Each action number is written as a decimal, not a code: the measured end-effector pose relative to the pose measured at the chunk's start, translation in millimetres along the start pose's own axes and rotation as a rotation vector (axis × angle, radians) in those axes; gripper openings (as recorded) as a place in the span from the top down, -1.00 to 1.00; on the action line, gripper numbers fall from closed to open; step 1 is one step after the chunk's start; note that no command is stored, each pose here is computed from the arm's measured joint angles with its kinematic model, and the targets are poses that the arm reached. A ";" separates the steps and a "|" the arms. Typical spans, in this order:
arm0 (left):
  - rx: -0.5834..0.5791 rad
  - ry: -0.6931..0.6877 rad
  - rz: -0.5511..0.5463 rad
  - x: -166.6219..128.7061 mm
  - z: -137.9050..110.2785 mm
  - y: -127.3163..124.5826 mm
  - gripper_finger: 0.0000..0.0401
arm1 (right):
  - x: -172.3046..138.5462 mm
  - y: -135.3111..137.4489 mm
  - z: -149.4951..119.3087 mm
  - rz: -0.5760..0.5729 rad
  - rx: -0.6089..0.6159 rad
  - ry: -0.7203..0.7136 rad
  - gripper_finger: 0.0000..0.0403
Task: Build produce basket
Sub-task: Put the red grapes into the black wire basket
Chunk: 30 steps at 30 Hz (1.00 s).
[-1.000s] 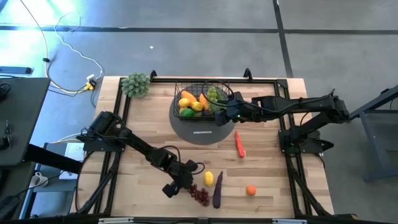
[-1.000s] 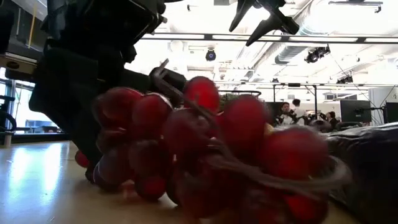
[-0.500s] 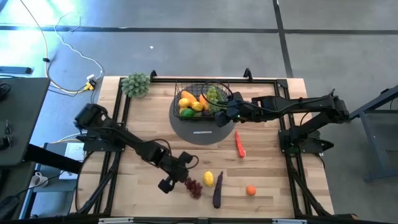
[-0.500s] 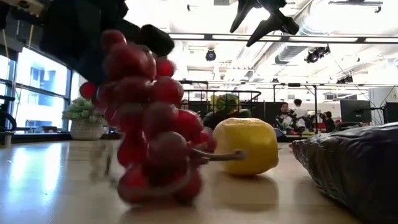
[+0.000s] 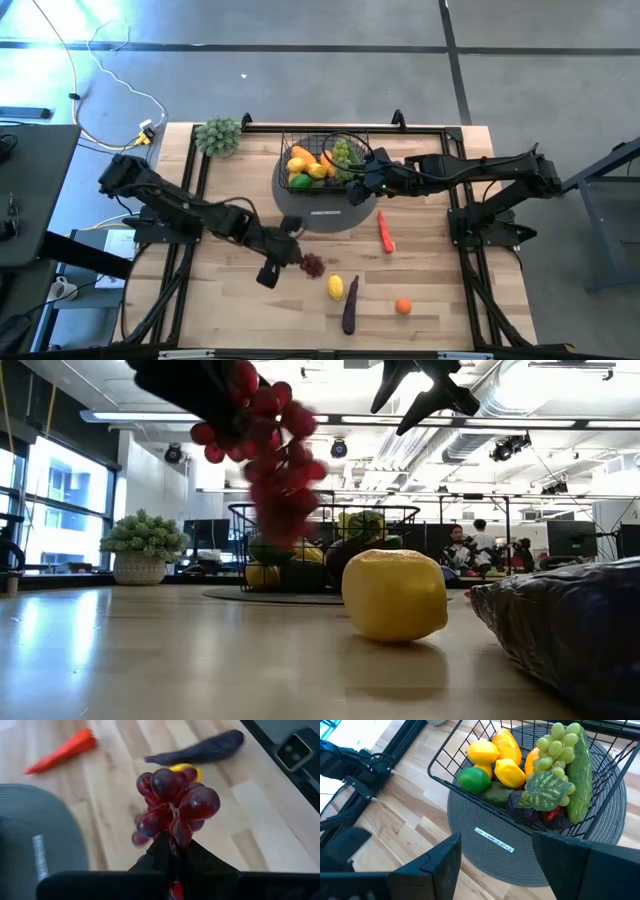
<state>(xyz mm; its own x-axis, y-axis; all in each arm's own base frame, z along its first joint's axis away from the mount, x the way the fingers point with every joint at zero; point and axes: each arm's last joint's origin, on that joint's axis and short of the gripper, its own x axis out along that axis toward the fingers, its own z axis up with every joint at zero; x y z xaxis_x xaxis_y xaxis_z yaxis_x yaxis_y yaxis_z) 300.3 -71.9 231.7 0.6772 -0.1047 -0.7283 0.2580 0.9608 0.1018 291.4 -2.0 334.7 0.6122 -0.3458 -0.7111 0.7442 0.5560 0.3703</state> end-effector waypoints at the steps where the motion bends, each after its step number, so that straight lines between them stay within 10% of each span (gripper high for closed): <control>1: -0.009 -0.006 0.015 -4.5 0.5 4.1 0.99 | 0.3 -0.4 0.7 -0.001 0.002 -0.001 -0.11; 30: -0.156 -0.274 0.559 -88.0 -29.8 192.7 0.97 | 14.1 -27.5 43.1 -0.094 0.157 -0.169 -0.11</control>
<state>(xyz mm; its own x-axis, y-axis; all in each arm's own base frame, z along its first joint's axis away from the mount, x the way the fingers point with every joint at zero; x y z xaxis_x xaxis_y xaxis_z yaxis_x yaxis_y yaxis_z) 270.0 130.0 295.2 0.8374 0.3807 -0.3922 -0.2744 0.9134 0.3007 291.1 -54.7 340.2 0.5645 -0.5193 -0.6416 0.8242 0.3958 0.4049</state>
